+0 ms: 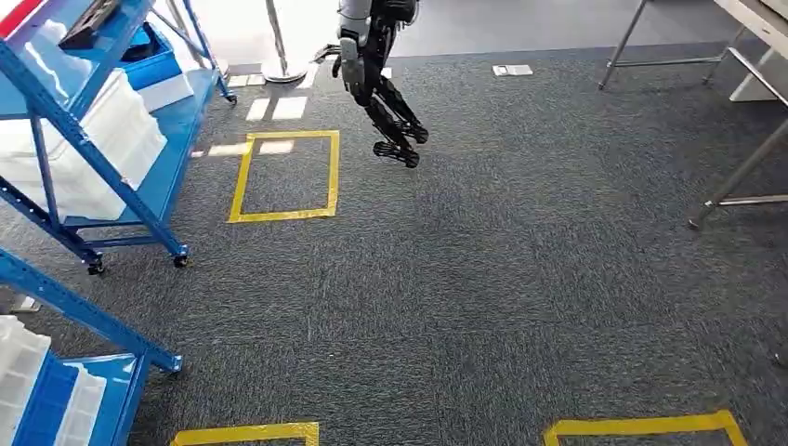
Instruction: Take the parts from the cabinet and place them on the table.
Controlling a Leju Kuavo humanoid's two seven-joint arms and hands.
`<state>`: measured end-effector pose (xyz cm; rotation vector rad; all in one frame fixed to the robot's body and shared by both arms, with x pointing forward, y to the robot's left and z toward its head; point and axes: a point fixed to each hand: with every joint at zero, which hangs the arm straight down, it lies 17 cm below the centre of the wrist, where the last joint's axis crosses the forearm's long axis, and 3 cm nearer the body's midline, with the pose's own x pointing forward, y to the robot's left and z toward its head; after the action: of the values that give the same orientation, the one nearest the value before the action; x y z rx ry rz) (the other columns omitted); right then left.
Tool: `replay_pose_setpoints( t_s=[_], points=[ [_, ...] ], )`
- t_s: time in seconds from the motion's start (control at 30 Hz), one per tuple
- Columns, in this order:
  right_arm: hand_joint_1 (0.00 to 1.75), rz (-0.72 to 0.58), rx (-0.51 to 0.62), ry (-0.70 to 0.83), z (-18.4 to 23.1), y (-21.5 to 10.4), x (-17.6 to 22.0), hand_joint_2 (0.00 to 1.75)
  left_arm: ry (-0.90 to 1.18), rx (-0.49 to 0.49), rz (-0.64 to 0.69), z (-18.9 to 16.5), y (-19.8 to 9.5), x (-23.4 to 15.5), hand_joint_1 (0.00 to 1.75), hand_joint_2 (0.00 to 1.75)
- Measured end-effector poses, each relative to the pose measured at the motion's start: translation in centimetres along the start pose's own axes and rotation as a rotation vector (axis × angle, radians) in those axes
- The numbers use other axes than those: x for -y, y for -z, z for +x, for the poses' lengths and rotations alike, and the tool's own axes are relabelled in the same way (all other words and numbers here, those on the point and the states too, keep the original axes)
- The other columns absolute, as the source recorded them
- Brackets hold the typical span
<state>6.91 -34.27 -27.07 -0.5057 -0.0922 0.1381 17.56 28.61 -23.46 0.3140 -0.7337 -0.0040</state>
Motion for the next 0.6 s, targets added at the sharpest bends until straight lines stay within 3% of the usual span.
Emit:
replay_pose_setpoints(
  t_s=[0.6],
  points=[
    [0.0, 0.009, 0.002, -0.001, -0.02, -0.19, -0.46, 0.0, -0.001, -0.006, 0.0, -0.17, -0.03, -0.05, 0.0, 0.0]
  ],
)
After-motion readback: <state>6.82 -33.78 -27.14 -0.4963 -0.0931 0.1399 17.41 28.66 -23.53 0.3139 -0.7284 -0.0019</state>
